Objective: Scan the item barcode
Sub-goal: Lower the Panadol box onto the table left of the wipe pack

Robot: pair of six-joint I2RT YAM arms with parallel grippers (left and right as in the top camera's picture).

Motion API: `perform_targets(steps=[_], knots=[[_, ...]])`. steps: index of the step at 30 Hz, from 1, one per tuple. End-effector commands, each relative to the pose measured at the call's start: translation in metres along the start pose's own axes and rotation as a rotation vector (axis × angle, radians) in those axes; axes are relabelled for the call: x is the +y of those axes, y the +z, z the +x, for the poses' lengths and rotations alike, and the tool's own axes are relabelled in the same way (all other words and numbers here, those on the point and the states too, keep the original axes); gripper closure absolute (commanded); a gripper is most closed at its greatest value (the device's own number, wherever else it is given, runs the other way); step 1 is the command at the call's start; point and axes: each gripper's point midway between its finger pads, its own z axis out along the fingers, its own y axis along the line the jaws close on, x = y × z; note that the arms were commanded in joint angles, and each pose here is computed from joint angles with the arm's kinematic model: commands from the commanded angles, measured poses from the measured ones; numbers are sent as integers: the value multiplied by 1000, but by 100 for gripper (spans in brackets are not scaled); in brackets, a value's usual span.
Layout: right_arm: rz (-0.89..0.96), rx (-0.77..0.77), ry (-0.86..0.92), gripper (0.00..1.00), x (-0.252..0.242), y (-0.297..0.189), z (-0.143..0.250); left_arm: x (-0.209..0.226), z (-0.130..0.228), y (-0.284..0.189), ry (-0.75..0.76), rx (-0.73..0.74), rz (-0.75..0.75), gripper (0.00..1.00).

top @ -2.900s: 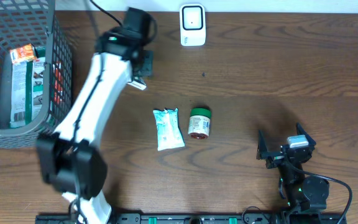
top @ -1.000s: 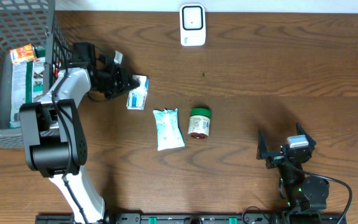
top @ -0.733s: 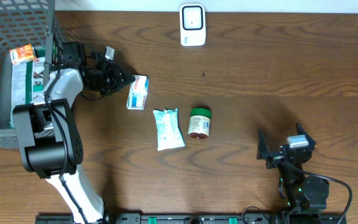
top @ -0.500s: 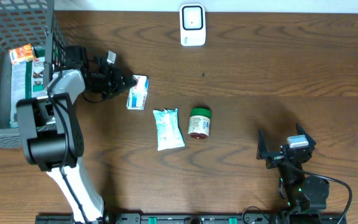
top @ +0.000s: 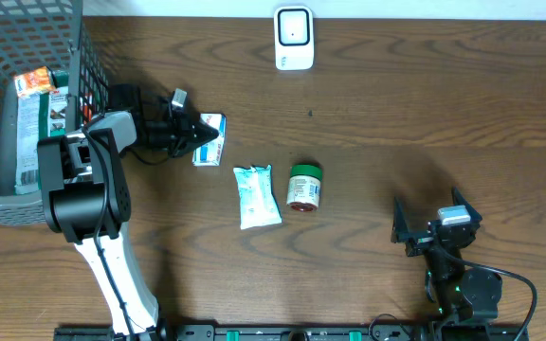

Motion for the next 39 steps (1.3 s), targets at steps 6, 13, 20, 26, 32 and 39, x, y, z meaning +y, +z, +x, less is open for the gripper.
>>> perform_targets(steps=[6,13,20,26,32,39], knots=[[0,1,4,1,0,0,1,-45,-14,-25,98,-43,145,92],[0,1,4,1,0,0,0,-29,4,-17,90,-19,115,92],[0,1,4,1,0,0,1,-6,28,-7,81,11,65,92],[0,1,4,1,0,0,1,23,56,13,61,66,-57,92],[0,1,4,1,0,0,1,23,60,27,104,92,-85,92],[0,1,4,1,0,0,0,-4,39,18,120,44,-62,92]])
